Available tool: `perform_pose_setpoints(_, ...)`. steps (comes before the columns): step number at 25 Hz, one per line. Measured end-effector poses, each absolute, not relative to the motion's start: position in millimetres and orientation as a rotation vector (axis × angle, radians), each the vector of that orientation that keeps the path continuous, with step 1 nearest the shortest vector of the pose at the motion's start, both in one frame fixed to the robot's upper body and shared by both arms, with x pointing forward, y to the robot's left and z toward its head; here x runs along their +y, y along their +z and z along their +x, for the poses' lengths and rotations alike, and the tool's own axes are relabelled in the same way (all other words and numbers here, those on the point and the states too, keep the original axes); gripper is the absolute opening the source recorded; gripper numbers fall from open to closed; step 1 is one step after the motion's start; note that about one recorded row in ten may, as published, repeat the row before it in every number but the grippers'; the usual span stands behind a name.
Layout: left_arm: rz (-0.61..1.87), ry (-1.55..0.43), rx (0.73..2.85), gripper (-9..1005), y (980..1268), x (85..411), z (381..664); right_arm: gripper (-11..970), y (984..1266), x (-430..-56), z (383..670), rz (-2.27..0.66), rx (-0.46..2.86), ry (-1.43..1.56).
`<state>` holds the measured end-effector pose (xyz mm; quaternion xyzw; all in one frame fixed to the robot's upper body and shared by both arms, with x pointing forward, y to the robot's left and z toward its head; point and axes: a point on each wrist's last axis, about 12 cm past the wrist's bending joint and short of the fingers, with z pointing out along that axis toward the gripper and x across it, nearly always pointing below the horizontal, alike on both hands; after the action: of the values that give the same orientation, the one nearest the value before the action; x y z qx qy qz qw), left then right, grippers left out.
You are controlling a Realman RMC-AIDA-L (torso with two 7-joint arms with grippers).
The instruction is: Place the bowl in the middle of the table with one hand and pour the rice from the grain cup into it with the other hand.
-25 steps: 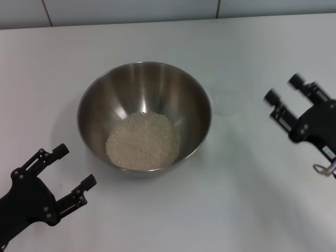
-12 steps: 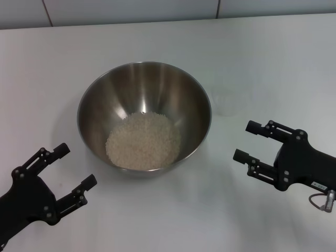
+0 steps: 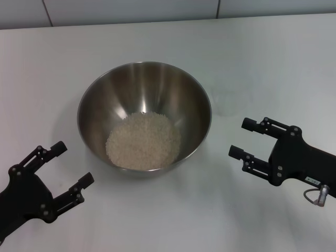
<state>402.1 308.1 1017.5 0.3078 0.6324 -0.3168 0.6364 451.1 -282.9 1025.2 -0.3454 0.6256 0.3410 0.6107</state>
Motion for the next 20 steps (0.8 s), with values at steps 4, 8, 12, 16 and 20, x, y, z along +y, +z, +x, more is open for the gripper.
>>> perform_pose_setpoints(4,0.707,-0.724,1.445,837,1018.5,309.9,403.5,651,1025.4,-282.3,451.8,-0.799,1.443,0.787)
perform_pose_setpoints(8,0.707,-0.720,1.449,836,1019.8,314.2,404.2,651,1024.3,-282.3,453.1,-0.814,1.446,0.768)
perform_pose_setpoints(12,0.728,-0.727,1.439,836,1022.4,315.3,406.7,652,1025.3,-274.7,456.0,-0.873,1.425,0.795)
perform_pose_setpoints(16,0.745,-0.754,1.428,836,1027.2,316.6,410.2,652,1026.5,-272.1,457.8,-0.893,1.418,0.812)
perform_pose_setpoints(20,0.758,-0.775,1.418,836,1032.9,320.5,414.4,652,1028.0,-271.7,459.5,-0.901,1.411,0.817)
